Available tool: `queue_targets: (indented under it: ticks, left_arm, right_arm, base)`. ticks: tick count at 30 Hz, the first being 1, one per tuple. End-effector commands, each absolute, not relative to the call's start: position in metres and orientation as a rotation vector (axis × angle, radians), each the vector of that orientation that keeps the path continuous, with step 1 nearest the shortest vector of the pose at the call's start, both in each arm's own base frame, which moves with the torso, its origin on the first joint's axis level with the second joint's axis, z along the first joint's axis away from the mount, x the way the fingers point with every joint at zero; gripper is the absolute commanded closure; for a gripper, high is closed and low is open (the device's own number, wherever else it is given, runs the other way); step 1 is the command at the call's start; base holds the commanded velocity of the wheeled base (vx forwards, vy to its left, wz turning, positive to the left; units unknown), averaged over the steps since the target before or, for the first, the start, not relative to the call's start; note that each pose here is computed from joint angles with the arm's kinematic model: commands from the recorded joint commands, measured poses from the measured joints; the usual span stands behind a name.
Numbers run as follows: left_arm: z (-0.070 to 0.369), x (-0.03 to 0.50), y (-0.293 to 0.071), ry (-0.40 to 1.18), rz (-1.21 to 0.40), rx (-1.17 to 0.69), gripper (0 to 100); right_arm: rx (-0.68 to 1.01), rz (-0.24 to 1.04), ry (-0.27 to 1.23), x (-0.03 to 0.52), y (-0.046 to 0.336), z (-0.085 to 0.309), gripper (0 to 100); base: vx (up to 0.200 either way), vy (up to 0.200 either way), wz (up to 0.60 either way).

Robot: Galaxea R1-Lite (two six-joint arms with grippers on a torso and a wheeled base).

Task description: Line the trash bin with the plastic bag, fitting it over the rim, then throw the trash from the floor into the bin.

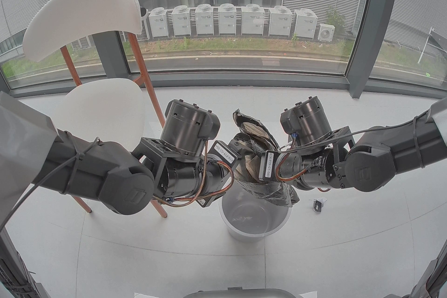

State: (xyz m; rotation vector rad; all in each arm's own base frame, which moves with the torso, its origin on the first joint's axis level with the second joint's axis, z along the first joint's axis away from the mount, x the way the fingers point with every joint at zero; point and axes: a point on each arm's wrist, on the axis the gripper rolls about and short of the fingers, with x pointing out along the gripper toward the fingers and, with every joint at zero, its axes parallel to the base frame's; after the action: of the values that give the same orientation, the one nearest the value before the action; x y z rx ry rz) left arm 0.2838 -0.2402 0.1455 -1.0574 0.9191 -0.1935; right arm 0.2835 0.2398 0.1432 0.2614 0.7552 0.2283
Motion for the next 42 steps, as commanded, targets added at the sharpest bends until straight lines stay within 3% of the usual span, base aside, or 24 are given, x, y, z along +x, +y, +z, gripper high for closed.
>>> queue_targets:
  ticks: [1, 19, 32, 42]
  left_arm:
    - [0.137, 0.289, -0.243, 0.930, -0.179, -1.049, 0]
    - [0.124, 0.295, -0.247, 0.947, -0.153, -1.035, 0]
    - [0.121, 0.307, -0.225, 0.908, -0.080, -1.055, 0]
    - [0.122, 0.310, -0.229, 0.904, -0.089, -1.059, 0]
  right_arm:
    - [0.255, 0.223, 0.788, 0.289, 0.243, 0.130, 100]
    - [0.251, 0.229, 0.840, 0.309, 0.255, 0.104, 100]
    - [0.337, 0.207, 0.874, 0.335, 0.262, 0.084, 100]
    - [0.396, 0.260, 0.803, 0.341, 0.254, 0.076, 100]
  base:
    - [0.000, 0.000, 0.00]
    - [0.000, 0.000, 0.00]
    - [0.000, 0.000, 0.00]
    - [0.000, 0.000, 0.00]
